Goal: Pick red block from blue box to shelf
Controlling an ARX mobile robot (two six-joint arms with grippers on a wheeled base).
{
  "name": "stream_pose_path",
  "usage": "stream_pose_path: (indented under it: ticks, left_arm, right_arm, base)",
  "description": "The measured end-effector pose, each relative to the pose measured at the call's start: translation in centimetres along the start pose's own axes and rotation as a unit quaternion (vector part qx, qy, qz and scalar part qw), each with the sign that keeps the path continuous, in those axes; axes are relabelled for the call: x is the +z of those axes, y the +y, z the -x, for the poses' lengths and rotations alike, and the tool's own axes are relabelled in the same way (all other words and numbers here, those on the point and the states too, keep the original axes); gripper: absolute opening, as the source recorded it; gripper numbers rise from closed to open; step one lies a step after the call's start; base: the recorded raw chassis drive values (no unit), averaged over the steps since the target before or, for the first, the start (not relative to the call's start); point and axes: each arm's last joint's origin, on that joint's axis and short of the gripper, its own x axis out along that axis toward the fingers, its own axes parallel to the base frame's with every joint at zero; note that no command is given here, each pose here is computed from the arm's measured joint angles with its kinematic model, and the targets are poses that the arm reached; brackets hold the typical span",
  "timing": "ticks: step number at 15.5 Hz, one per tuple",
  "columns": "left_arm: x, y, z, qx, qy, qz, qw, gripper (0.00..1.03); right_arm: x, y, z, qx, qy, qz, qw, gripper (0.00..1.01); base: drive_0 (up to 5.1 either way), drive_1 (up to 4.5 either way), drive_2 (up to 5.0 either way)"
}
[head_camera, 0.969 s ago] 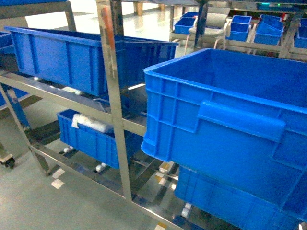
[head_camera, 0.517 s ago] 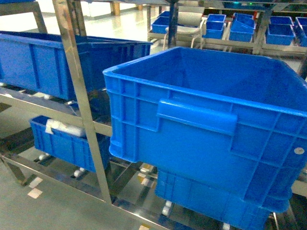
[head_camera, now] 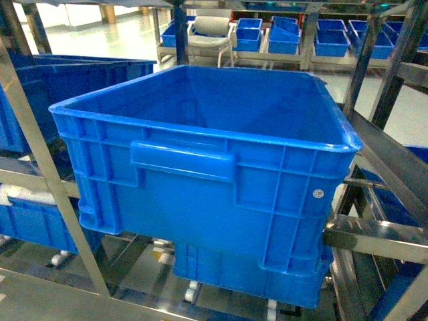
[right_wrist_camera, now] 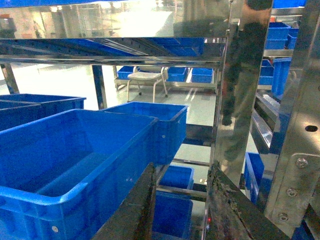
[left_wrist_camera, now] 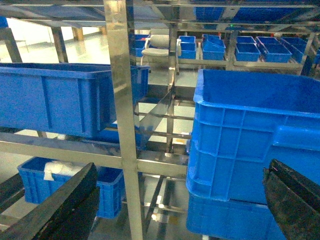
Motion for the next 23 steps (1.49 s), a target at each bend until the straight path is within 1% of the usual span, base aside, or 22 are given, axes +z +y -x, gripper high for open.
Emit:
stream_pose_path:
  ticks: [1,10,13,19,23]
  left_arm:
    - [0.00,0.00,0.00,0.000,0.000,0.000,1.0000,0.98]
    - [-0.01,0.02,0.00,0.001,0.001,0.000,1.0000,0.98]
    - [0.01,0.03,0.00,0.003,-0.001,0.000,1.0000,0.98]
    - [0.01,0.02,0.00,0.002,0.000,0.000,1.0000,0.98]
    - [0.01,0.02,0.00,0.002,-0.001,0.000,1.0000,0.98]
  right_arm:
    - [-0.01,0.00,-0.01,0.000,0.001,0.000,1.0000,0.26]
    - [0.08,0.00,0.05,-0.001,-0.004,0.000,1.0000,0.26]
    - [0.05,0.03,0.04,0.003,-0.002,0.000,1.0000,0.26]
    - [0.04,0.01,0.05,0.001,-0.002,0.000,1.0000,0.26]
    - [0.02,0.01,0.04,0.001,-0.001,0.000,1.0000,0.26]
  base:
    - [0.0,0.00,0.0]
    - [-4.8,3.61,1.2]
    - [0.0,0.00,0.0]
    - [0.0,0.00,0.0]
    - [0.2,4.50,-4.1]
